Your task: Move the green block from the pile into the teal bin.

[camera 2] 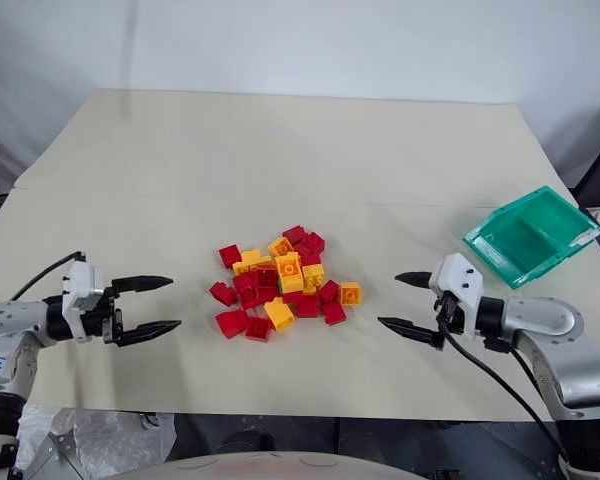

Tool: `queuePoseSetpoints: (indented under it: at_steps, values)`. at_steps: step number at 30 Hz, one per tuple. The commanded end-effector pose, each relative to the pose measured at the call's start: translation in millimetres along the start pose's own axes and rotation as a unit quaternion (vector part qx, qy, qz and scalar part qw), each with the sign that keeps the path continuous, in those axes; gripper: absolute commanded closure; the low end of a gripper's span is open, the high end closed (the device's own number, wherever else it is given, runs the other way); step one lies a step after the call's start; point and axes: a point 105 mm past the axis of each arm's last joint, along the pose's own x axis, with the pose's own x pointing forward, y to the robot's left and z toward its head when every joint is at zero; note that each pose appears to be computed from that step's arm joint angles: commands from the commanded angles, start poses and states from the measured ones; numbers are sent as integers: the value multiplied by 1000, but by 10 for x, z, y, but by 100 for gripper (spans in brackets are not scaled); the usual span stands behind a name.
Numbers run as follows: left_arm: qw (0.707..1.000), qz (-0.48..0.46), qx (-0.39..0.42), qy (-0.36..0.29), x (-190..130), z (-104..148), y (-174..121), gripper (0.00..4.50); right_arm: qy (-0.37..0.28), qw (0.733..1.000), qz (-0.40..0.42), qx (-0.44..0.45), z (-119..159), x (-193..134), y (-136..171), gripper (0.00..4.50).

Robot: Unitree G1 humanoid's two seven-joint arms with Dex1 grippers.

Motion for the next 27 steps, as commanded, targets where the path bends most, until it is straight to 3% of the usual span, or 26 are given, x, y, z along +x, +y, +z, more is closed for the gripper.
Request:
queuePoseSetpoints:
  at_steps: [1, 8, 12, 16, 19, 27]
  values:
    - [1000, 1, 17, -15, -35, 109, 26, 0, -15, 1000, 12, -14, 122, 38, 61, 4]
    - [1000, 12, -18, -17, -10, 144, 61, 0, -26, 999, 4, -26, 275, 72, 101, 4]
    - [999, -4, -24, -32, 24, 216, 11, 0, -64, 997, -3, -38, 647, 214, 198, 4]
    - [999, -10, -30, -30, 40, 226, -9, 0, -68, 997, 29, -10, 843, 334, 374, 4]
    - [999, -25, -4, -47, 82, 276, -31, 0, -64, 995, 65, 40, 1014, 608, 593, 63]
    - [995, -53, 40, -72, 183, 323, -67, 0, -76, 988, 82, 108, 1185, 1214, 856, 321]
